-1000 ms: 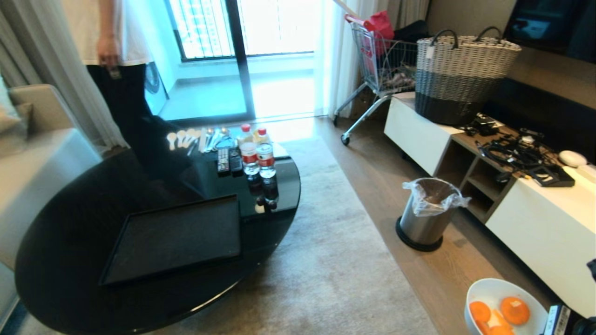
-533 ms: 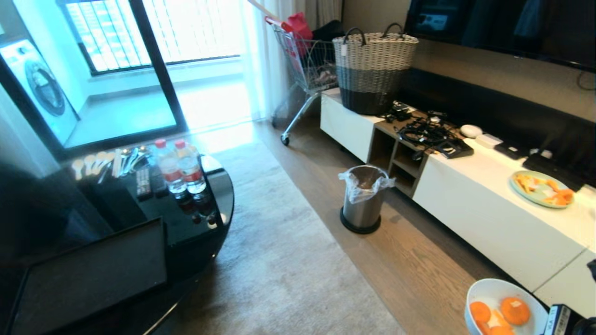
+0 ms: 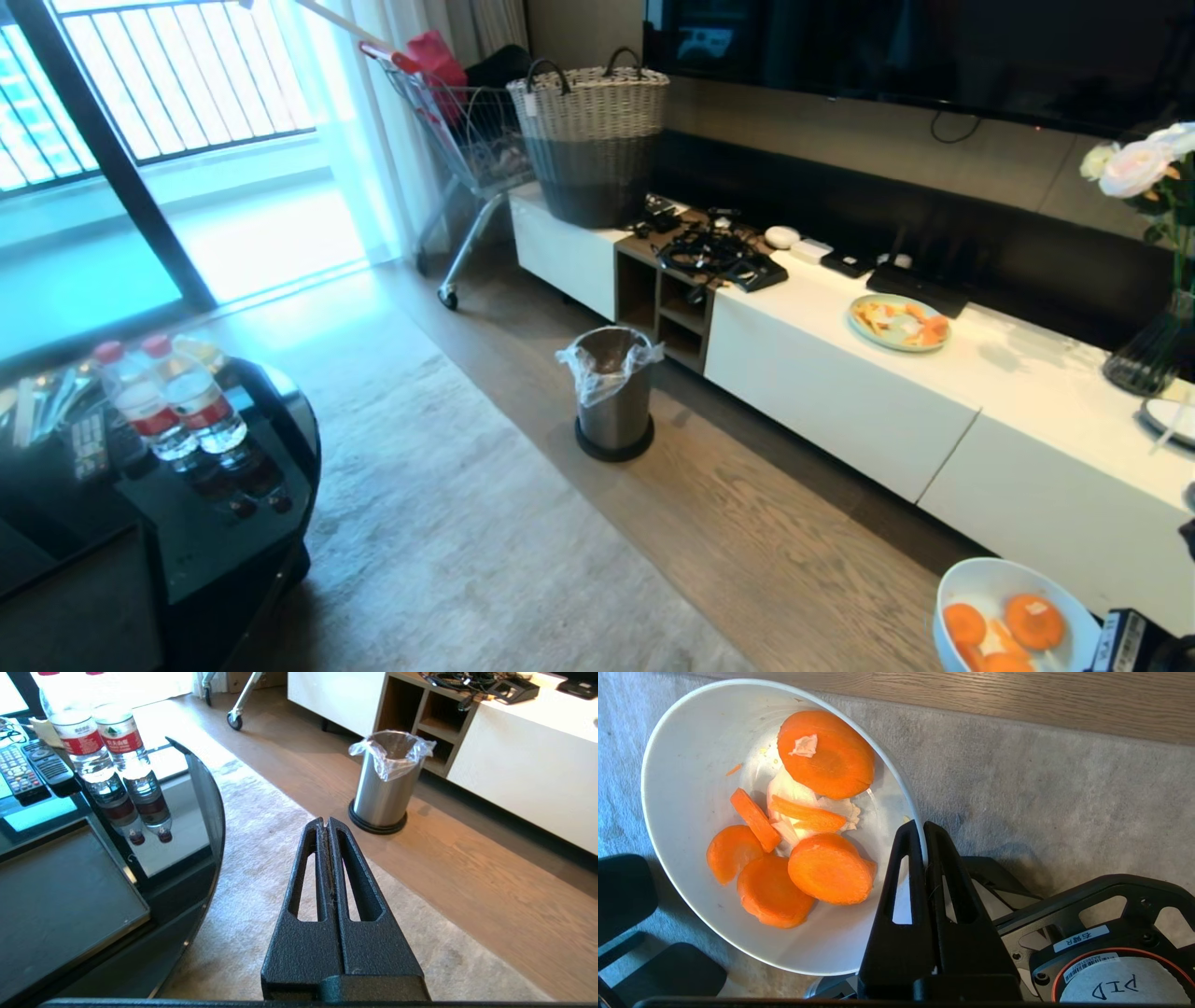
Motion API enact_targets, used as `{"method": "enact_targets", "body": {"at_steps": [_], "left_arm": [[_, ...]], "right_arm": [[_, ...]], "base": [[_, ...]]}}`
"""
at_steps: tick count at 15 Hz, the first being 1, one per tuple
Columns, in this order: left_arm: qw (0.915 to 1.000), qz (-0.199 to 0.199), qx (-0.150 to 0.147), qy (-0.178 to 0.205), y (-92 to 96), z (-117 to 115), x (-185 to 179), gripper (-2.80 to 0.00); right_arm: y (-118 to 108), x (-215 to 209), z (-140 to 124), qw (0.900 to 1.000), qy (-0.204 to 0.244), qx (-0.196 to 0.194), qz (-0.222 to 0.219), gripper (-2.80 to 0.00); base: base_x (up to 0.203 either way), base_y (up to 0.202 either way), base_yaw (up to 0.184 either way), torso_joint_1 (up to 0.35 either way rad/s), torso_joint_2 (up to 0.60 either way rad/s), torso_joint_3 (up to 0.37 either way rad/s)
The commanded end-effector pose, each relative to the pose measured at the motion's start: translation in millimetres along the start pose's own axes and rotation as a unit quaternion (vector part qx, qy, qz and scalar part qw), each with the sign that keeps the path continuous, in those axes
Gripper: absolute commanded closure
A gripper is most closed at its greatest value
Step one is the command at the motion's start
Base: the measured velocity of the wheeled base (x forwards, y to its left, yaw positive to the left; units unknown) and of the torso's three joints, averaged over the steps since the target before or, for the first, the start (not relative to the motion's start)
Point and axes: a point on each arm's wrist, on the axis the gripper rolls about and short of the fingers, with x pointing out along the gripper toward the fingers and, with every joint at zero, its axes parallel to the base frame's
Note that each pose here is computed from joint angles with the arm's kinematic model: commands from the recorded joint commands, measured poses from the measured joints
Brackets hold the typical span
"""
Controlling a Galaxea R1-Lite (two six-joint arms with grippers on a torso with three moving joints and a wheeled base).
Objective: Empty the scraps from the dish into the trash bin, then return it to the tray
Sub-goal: Move the bowl over the trash can
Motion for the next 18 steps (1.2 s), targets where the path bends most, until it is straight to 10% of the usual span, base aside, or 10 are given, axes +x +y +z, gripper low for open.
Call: {"method": "enact_targets", "body": {"at_steps": [1,18], "left_arm": [[1.0,0.0,0.0,0.0,0.0,0.1,0.0,0.0],[1.0,0.0,0.0,0.0,0.0,0.1,0.0,0.0]], "right_arm": [[0.4,-0.1,0.0,1.0,0.0,0.0,0.001,0.0],[7.5,-0.7,5.3,0.999,-0.002,-0.037,0.007,0.0]], "base": [[0.0,0.0,0.0,0.0,0.0,0.0],[0.0,0.0,0.0,0.0,0.0,0.0]]}}
